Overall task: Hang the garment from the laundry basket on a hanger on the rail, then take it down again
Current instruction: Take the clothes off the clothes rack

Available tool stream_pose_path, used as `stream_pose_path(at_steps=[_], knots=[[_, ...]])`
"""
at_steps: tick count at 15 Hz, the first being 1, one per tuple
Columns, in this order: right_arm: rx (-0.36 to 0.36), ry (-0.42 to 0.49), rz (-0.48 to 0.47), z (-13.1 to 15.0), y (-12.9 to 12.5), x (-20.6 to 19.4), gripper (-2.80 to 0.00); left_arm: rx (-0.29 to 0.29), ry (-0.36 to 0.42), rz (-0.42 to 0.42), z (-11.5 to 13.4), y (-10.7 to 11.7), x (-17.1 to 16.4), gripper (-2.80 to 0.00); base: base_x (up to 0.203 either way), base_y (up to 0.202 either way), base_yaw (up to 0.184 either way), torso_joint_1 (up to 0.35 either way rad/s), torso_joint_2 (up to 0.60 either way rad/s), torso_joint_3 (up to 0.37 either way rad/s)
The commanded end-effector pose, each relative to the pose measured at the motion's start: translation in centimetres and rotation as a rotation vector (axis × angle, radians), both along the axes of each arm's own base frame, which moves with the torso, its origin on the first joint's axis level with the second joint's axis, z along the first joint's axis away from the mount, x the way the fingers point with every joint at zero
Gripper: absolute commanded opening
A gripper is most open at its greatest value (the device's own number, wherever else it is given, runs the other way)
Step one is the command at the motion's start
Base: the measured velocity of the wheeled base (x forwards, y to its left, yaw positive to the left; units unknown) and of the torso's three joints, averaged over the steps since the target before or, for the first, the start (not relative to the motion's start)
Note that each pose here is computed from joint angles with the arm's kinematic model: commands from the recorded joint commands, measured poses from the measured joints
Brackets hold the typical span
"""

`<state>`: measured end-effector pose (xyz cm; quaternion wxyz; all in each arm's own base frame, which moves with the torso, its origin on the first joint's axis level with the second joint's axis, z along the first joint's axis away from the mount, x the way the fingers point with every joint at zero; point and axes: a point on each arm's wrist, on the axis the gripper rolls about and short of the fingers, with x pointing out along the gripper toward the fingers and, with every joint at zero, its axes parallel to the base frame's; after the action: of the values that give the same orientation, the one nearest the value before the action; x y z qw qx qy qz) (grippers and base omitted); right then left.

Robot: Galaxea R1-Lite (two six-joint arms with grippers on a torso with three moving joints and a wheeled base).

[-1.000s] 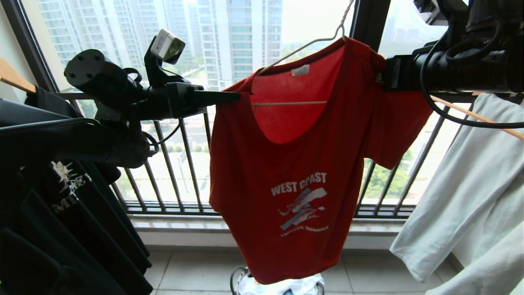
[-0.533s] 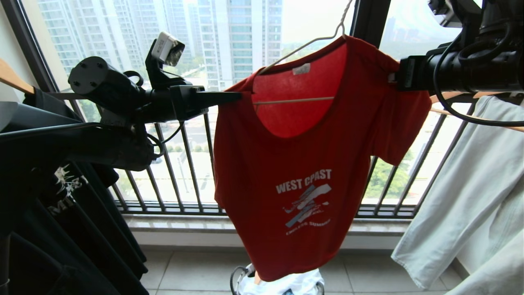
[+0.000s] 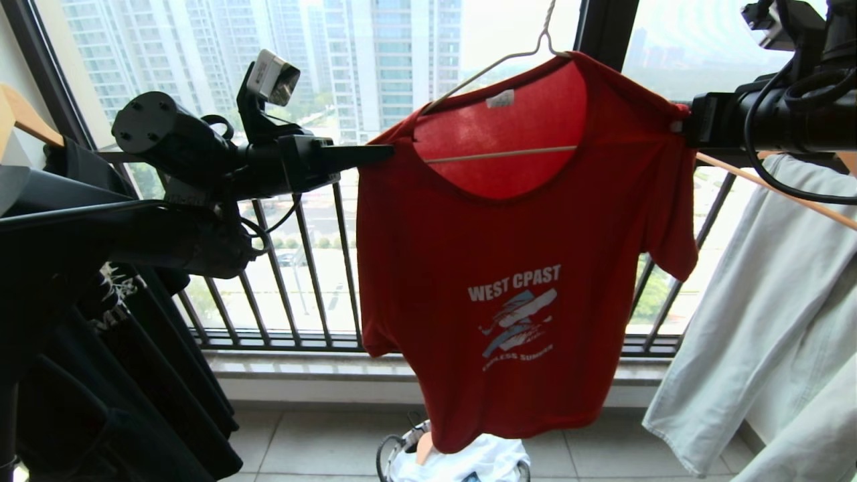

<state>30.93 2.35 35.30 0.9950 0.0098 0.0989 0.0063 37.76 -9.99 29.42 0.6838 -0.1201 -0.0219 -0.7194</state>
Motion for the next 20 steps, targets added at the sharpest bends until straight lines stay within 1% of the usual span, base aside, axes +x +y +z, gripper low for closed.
stream_pose_path(at_steps=[1, 4, 7, 10, 11, 15, 16, 18, 20], knots=[[-0.001, 0.021, -0.009, -0.5, -0.2, 0.0, -2.80, 0.000, -0.004, -0.004, 0.3, 0.1, -0.2, -2.80, 0.000, 0.000, 0.000, 0.000, 0.00, 0.000], [0.002, 0.018, 0.015, -0.4, 0.0, -0.7, -2.80, -0.001, -0.001, -0.005, 0.4, 0.1, -0.3, -2.80, 0.000, 0.000, 0.000, 0.000, 0.00, 0.000], [0.001, 0.007, 0.042, -0.1, 0.7, -1.0, -2.80, -0.002, 0.018, -0.012, 0.8, 0.1, -0.3, -2.80, 0.000, 0.000, 0.000, 0.000, 0.00, 0.000], [0.000, 0.004, 0.055, 0.0, 1.1, -1.0, -2.80, -0.005, 0.012, -0.012, 0.9, 0.1, -0.2, -2.80, 0.000, 0.000, 0.000, 0.000, 0.00, 0.000], [0.000, 0.002, 0.056, 0.0, 1.1, -1.1, 0.00, -0.005, 0.012, -0.012, 0.9, 0.1, -0.3, -2.80, 0.000, 0.000, 0.000, 0.000, 0.00, 0.000], [-0.001, 0.010, 0.063, -0.1, 1.3, -1.1, 0.00, -0.006, 0.008, -0.012, 1.0, 0.1, -0.3, -2.80, 0.000, 0.000, 0.000, 0.000, 0.00, 0.000], [0.001, 0.011, 0.074, 0.1, 1.4, -1.6, 0.00, -0.007, 0.006, -0.012, 1.1, 0.1, -0.3, -2.80, 0.000, 0.000, 0.000, 0.000, 0.00, 0.000], [0.002, 0.068, 0.126, -0.8, 1.9, -2.6, 0.00, -0.007, 0.008, -0.014, 1.2, 0.1, -0.2, -2.80, 0.000, 0.000, 0.000, 0.000, 0.00, 0.000], [0.004, 0.114, 0.144, -1.9, 2.1, -3.0, 0.00, -0.007, 0.008, -0.014, 1.2, 0.1, -0.2, -2.80, 0.000, 0.000, 0.000, 0.000, 0.00, 0.000]])
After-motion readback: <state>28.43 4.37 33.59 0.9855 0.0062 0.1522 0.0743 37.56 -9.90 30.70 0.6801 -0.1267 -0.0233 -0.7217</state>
